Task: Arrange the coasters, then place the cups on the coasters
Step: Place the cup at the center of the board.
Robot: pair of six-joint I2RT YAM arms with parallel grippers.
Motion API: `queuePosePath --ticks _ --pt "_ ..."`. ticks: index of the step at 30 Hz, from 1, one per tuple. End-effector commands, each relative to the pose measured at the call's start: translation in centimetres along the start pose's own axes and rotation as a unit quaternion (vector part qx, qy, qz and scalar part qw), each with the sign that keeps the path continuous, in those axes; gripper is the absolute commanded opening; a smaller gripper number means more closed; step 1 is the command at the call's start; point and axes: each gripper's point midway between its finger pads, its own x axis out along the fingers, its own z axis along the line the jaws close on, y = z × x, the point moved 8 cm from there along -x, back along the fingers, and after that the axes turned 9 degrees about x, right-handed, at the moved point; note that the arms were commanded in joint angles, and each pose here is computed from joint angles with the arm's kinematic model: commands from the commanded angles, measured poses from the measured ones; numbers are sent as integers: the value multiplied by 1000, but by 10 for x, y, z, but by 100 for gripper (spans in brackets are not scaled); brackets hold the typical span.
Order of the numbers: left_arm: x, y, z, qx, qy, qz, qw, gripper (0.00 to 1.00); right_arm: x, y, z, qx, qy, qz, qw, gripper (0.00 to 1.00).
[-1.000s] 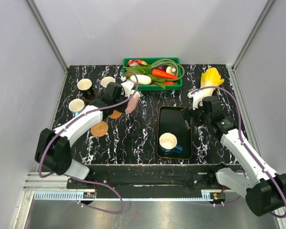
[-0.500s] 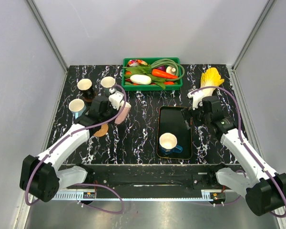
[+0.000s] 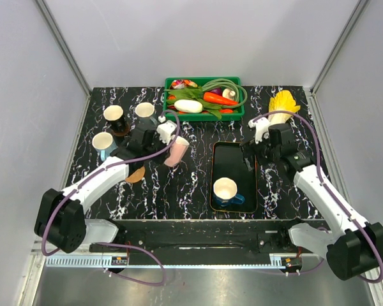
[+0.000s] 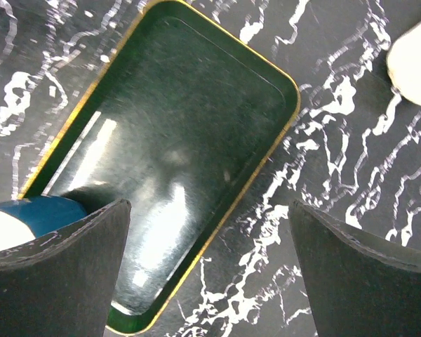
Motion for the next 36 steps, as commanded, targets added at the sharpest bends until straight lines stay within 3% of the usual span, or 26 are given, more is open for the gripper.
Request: queuePosePath --ticks 1,8,13,22,30,36 --pt "-5 -70 -3 40 29 -151 987 0 -12 -38 19 4 -96 -31 995 100" --pt "-5 -77 -25 87 105 -197 971 0 -18 -79 54 -31 -302 -33 952 100" --pt "-12 -79 -37 112 156 -233 953 0 -6 -90 66 -46 -394 -26 917 100" --pt "-19 -74 -51 132 216 -246 935 0 8 -96 72 -42 -449 -15 893 100" --pt "-26 -70 -60 144 259 -242 924 0 16 -90 75 -84 -435 -20 896 100" --pt "-31 -68 -64 153 276 -239 918 0 23 -82 83 -106 -451 -8 886 100"
